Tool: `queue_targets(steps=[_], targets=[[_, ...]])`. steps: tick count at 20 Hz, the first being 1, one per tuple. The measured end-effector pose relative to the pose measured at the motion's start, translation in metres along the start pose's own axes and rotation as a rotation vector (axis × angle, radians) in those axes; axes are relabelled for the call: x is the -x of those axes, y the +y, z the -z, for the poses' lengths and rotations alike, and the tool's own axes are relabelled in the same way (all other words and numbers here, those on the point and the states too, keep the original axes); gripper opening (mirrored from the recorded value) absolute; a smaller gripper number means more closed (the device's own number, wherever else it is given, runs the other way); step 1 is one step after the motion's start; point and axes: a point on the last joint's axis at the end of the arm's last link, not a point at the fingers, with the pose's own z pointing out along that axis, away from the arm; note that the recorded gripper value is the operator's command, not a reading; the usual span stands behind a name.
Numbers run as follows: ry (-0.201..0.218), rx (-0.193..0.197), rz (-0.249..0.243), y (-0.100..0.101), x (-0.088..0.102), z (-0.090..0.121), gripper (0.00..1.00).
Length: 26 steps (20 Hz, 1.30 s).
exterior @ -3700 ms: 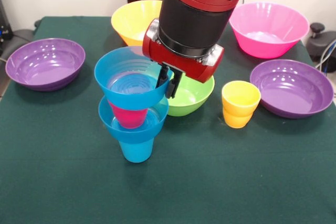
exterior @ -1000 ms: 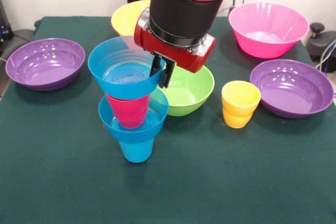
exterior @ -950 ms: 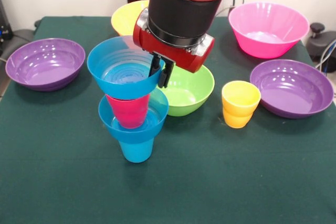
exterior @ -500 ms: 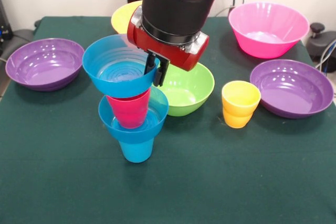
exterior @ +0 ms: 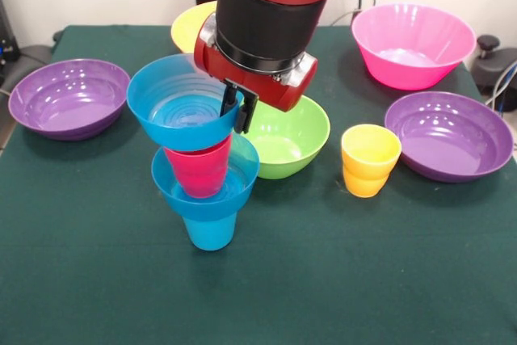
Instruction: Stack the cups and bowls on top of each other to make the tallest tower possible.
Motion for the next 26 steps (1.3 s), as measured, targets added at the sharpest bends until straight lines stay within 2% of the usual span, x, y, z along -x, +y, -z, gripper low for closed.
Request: queue_targets(steps=[6, 16, 26], targets=[[0.006, -0.003, 0.002, 0.002, 0.000, -0.006, 0.00], [-0.021, 0.003, 0.007, 0.007, 0.009, -0.002, 0.00], [-0.023, 0.003, 0.007, 0.007, 0.009, -0.001, 0.00]])
